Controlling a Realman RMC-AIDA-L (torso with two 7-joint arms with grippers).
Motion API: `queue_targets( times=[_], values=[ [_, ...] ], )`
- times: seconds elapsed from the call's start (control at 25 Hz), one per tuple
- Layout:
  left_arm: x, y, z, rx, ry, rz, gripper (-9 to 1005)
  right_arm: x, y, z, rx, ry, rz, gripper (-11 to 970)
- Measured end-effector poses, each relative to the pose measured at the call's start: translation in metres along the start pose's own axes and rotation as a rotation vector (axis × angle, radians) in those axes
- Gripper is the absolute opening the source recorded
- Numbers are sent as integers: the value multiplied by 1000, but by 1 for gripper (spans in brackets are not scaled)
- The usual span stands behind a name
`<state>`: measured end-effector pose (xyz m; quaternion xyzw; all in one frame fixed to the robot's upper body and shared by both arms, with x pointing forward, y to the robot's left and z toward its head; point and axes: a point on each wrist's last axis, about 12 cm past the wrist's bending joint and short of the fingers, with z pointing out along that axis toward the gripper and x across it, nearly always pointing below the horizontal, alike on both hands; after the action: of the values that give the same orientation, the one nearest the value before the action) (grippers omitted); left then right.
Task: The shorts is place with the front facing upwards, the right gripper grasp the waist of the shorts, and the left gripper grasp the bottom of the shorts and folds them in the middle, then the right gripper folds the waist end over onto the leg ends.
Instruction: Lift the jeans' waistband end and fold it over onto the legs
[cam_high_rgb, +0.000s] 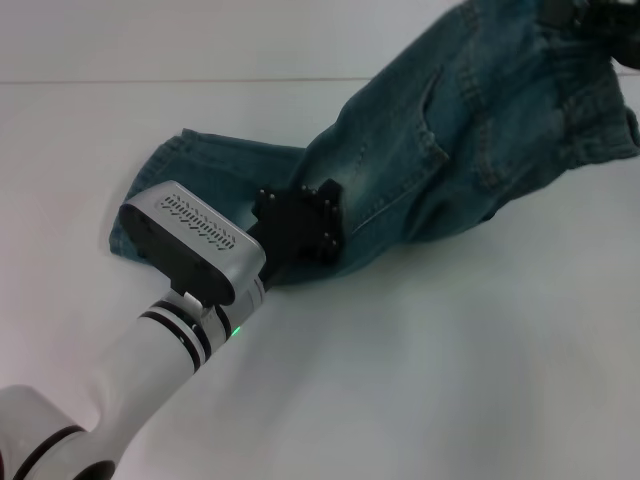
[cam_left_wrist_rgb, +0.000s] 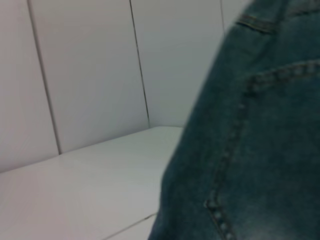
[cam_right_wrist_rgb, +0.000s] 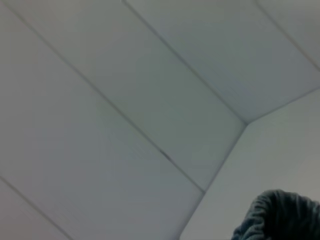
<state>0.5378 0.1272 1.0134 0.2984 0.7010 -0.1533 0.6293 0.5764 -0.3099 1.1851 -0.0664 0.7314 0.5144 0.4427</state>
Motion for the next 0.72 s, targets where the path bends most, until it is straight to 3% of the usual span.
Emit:
queue_targets(
  times=[0.32,0.36,0.72],
  values=[
    [-3,-20,-1,73,-13,-15,1,-29,28,88,-15,168,-160,133],
    [-3,-21,-1,76,-14,-17,1,-30,34,110,-12,212,-190,134],
    [-1,-26,-5,81,-14,-38,0,-13,47,172,-12,371,-283,142]
  ],
)
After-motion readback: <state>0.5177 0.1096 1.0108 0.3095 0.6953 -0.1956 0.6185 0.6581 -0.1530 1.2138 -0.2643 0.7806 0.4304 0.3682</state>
